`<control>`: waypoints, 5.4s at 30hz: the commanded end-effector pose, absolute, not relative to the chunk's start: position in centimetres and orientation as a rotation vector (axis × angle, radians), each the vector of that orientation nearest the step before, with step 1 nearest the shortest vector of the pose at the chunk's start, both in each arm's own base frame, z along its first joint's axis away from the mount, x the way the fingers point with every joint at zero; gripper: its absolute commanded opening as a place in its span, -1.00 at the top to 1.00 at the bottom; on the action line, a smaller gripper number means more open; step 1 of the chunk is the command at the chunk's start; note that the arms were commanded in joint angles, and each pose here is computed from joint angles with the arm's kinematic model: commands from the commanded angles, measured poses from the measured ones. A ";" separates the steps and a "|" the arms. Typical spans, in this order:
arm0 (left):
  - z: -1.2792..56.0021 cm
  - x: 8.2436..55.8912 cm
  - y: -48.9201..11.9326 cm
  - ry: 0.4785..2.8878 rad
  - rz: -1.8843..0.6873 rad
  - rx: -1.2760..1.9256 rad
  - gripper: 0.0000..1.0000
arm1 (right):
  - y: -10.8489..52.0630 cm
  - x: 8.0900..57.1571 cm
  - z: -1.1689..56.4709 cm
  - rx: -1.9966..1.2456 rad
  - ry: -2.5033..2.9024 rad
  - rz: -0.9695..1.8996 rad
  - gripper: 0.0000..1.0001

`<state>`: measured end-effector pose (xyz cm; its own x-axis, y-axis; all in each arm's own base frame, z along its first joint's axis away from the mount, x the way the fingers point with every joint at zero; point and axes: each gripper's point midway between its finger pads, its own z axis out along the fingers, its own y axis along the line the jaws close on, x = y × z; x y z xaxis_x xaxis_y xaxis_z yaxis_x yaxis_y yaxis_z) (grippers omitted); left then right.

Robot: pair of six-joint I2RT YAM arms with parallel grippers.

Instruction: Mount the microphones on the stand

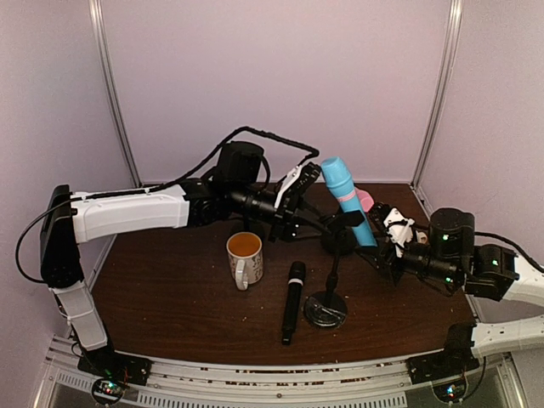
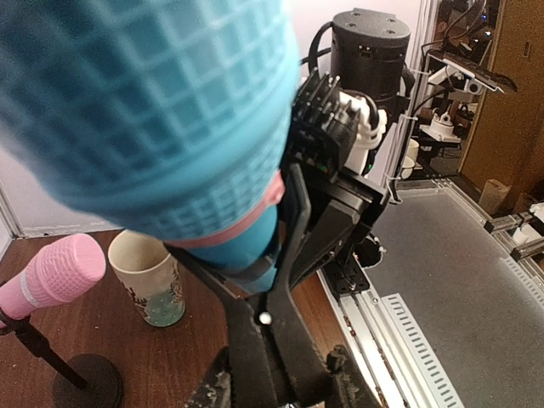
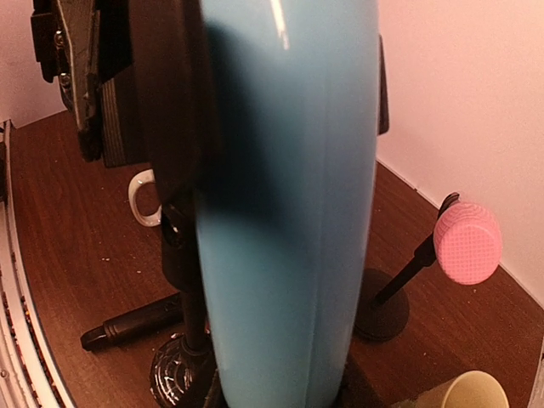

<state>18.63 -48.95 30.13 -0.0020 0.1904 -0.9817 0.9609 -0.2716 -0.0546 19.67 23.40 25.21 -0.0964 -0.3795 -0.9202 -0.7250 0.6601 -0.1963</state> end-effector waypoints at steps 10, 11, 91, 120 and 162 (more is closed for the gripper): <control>32.2 17.8 -48.7 1.139 -1.300 1.535 -0.13 | 23.1 19.7 25.7 -0.913 1.701 0.327 0.60; 32.3 17.8 -48.6 1.137 -1.299 1.536 -0.14 | 23.1 19.7 25.7 -0.915 1.702 0.327 0.50; 23.4 17.3 -52.3 1.349 -1.016 0.935 1.00 | 16.2 21.0 35.6 -0.451 1.757 0.242 -0.51; 34.6 26.8 -20.4 1.554 -0.346 0.444 1.00 | 21.5 24.3 31.9 -0.462 1.820 0.274 -1.00; 19.7 42.8 -16.3 1.551 -0.374 0.369 0.56 | 23.3 23.2 25.6 -0.572 1.843 0.372 -0.95</control>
<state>42.55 -16.31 15.44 -0.1646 0.0729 -0.9837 0.4631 0.8862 -0.0118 23.27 23.24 25.69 -0.2648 -0.2286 -0.9368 -0.5487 0.8346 -0.0486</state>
